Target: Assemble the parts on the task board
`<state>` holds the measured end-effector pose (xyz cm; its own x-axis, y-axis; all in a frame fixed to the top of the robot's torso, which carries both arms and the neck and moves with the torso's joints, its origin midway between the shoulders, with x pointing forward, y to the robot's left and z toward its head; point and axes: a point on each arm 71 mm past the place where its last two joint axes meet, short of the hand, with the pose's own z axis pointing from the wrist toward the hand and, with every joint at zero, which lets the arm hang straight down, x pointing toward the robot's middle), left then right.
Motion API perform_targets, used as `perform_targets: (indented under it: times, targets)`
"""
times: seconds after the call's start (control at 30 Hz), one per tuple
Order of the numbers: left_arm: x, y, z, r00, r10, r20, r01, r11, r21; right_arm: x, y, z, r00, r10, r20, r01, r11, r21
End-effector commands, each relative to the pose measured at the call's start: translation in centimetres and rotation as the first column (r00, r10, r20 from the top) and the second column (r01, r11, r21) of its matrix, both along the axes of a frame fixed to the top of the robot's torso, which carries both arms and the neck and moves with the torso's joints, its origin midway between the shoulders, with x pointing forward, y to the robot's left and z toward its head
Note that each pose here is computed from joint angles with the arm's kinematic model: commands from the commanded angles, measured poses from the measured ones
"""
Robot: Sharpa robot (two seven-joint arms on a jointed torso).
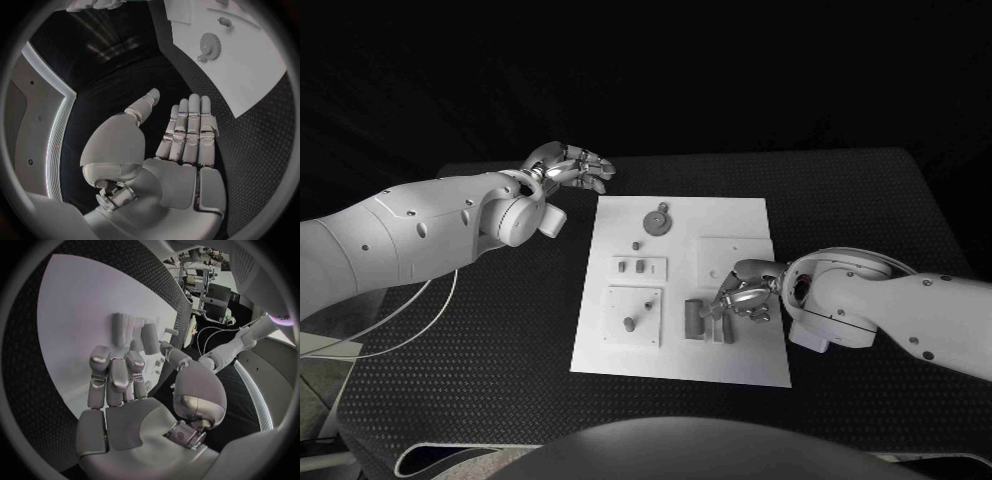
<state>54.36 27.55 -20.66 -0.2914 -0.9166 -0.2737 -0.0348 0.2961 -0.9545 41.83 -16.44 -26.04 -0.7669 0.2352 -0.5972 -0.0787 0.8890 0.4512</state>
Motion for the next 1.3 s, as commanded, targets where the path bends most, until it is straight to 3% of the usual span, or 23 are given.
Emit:
perform_targets:
  times: [0.03, 0.27, 0.57, 0.83, 1.3]
  targets:
    - [-0.04, -0.2, 0.10, 1.000, -0.015, 0.003, 0.015, 1.000, -0.004, 0.3, 0.0, 0.9, 0.995, 0.016, 0.097, -0.017, 1.000, 0.014]
    - [-0.04, -0.2, 0.09, 1.000, -0.015, 0.003, 0.015, 1.000, -0.004, 0.4, -0.1, 1.5, 0.987, 0.022, 0.160, -0.026, 0.999, 0.024]
    - [-0.02, -0.2, 0.09, 1.000, -0.017, 0.002, 0.017, 1.000, -0.005, 0.7, 0.8, 1.6, 0.979, 0.059, 0.195, -0.065, 0.997, 0.027]
    - [-0.03, -0.2, 0.06, 1.000, -0.018, 0.000, 0.018, 1.000, -0.005, 0.9, 1.6, 1.0, 0.975, 0.085, 0.203, -0.089, 0.996, 0.013]
    - [0.00, -0.3, 0.05, 1.000, -0.020, -0.001, 0.020, 1.000, -0.005, 0.6, 2.3, 0.0, 0.981, 0.111, 0.160, -0.115, 0.993, 0.013]
